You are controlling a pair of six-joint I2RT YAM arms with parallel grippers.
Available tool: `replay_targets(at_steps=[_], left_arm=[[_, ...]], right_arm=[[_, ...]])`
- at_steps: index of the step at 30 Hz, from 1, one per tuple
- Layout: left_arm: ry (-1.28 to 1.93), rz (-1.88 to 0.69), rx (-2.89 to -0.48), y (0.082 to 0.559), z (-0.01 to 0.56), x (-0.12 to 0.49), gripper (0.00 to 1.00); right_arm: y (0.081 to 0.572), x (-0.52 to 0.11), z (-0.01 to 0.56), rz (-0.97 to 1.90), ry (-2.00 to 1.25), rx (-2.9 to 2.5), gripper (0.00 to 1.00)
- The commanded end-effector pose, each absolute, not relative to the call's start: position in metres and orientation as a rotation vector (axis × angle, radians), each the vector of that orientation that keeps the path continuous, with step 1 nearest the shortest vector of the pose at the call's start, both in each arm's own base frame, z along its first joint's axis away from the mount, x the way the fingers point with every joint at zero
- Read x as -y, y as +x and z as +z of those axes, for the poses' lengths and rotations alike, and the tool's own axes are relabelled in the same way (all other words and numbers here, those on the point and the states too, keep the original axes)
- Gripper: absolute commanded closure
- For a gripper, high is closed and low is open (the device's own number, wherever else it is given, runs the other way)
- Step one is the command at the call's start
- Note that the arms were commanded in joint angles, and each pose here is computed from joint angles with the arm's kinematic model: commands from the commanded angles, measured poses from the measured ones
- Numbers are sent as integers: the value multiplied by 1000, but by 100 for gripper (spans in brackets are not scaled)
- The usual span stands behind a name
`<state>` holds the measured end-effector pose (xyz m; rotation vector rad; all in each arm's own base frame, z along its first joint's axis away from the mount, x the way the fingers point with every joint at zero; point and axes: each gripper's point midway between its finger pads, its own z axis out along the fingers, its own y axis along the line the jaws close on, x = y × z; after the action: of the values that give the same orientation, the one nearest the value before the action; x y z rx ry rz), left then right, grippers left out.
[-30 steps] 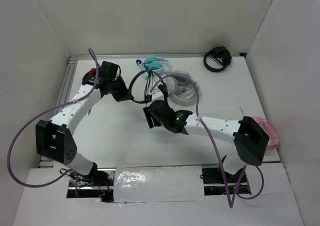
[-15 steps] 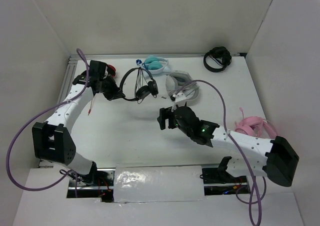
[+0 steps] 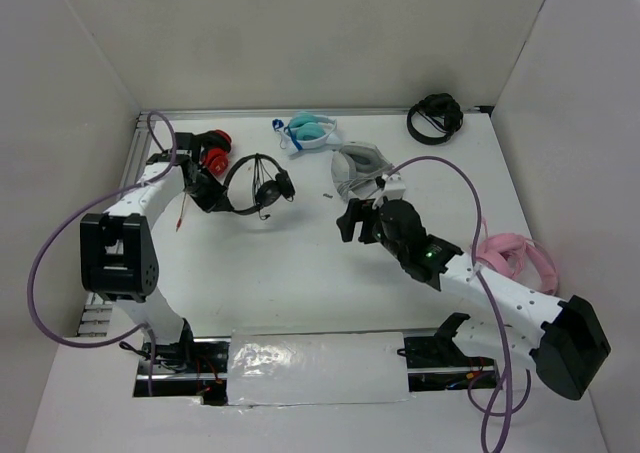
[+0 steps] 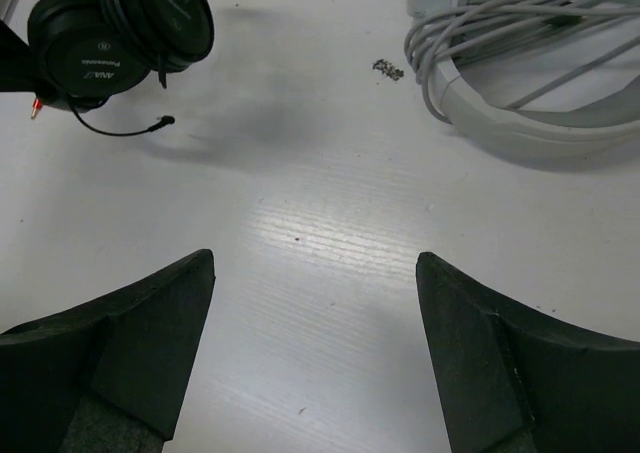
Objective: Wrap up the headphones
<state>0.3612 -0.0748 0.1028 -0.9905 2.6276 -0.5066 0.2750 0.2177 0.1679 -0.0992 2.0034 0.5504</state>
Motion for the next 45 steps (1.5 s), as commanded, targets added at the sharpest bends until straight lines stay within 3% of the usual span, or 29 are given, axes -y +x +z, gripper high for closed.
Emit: replay_targets(at_steps=[1,16,20,29,34,36,40,45], left_arm=[[-1022,-466,-2627,371,97,68,100],[-1141,-362,-2751,383,43,65,98],[-1200,-284,-2772,381,36,60,74],[-1181,-276,-2778,373,38,59,43],[-1124,-308,-2739,372,59,58,31],[-1077,-346,-2702,373,77,60,26],[-955,-381,-2609,369,122,67,2],[-859,-463,-2427,330,190,81,1]], right_arm=[[281,-214,169,575,-68,-1998,12],[296,-200,153,551,-21,-2035,12],[298,-198,152,544,-14,-2038,12],[299,-193,155,535,7,-2030,12],[297,-194,159,556,10,-2014,11],[297,-192,166,562,28,-1991,0],[297,-175,181,566,202,-1941,0],[296,-127,208,508,448,-1819,0]])
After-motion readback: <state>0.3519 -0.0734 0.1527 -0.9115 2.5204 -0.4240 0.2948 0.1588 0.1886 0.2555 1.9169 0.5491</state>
